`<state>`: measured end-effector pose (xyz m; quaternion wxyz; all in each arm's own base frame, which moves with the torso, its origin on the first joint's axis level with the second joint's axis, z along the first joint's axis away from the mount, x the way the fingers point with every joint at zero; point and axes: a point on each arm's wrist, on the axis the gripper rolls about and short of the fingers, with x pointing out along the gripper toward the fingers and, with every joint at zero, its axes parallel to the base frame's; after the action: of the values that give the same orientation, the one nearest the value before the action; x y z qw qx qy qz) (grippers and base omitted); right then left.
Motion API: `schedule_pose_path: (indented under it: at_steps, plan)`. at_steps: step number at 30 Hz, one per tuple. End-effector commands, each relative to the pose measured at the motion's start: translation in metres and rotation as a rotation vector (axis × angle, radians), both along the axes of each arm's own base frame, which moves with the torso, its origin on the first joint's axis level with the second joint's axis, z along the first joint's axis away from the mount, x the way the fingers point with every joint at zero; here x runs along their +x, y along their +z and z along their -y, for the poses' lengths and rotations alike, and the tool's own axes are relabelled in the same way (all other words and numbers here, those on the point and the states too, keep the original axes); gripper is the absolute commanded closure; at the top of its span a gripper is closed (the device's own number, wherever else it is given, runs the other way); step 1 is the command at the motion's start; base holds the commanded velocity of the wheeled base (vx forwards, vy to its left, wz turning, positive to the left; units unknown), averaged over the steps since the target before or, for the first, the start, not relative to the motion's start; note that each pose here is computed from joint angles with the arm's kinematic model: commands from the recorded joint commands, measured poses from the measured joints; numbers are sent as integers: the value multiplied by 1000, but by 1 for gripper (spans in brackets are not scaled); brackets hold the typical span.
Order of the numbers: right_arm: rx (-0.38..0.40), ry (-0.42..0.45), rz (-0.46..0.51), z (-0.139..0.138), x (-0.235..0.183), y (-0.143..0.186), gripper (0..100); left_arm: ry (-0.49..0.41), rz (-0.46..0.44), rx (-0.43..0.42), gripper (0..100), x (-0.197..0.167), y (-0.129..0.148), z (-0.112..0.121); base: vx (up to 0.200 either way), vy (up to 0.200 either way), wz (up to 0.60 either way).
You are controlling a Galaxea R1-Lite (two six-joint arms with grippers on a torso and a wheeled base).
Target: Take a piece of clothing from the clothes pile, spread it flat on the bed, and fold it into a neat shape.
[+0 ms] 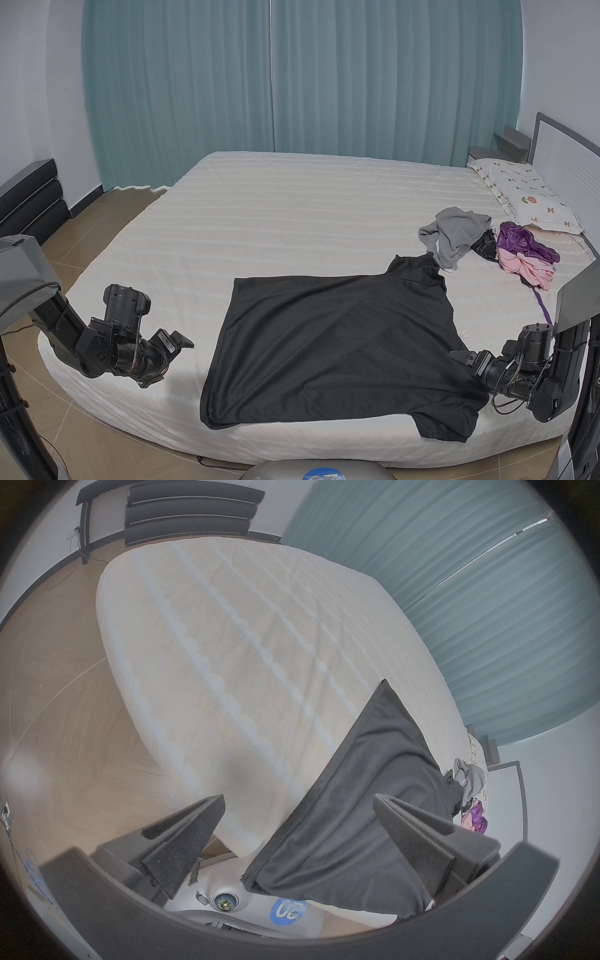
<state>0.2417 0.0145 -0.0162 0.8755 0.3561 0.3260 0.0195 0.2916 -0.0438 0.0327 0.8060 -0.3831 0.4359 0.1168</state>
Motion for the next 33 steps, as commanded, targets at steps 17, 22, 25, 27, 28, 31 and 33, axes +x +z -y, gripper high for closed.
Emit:
schedule_pose_path:
  at_steps: [17, 22, 25, 27, 28, 31, 33]
  plan:
    - [3, -55, 108, 13, 6, 21, 0, 7, 68, -14, 0, 37, 10, 7, 24, 0, 0]
    - [2, -73, 110, 18, 9, 19, 0, -1, 41, -9, 0, 76, 4, 15, 0, 0, 0]
    - [7, -86, 101, 23, 11, 16, 0, -21, 57, -12, 0, 104, -10, 28, 0, 0, 0]
    - [20, -96, 99, 24, 13, 14, 0, -21, 87, -20, 0, 122, -13, 31, 0, 0, 0]
    - [29, -99, 99, 24, 14, 15, 0, -20, 94, -23, 0, 127, -15, 32, 0, 0, 0]
    - [59, -120, 112, 27, 17, 17, 0, -24, 131, -25, 0, 149, -23, 37, 0, 0, 0]
    - [65, -137, 123, 35, 18, 19, 0, -26, 192, -27, 0, 173, -26, 43, 0, 0, 0]
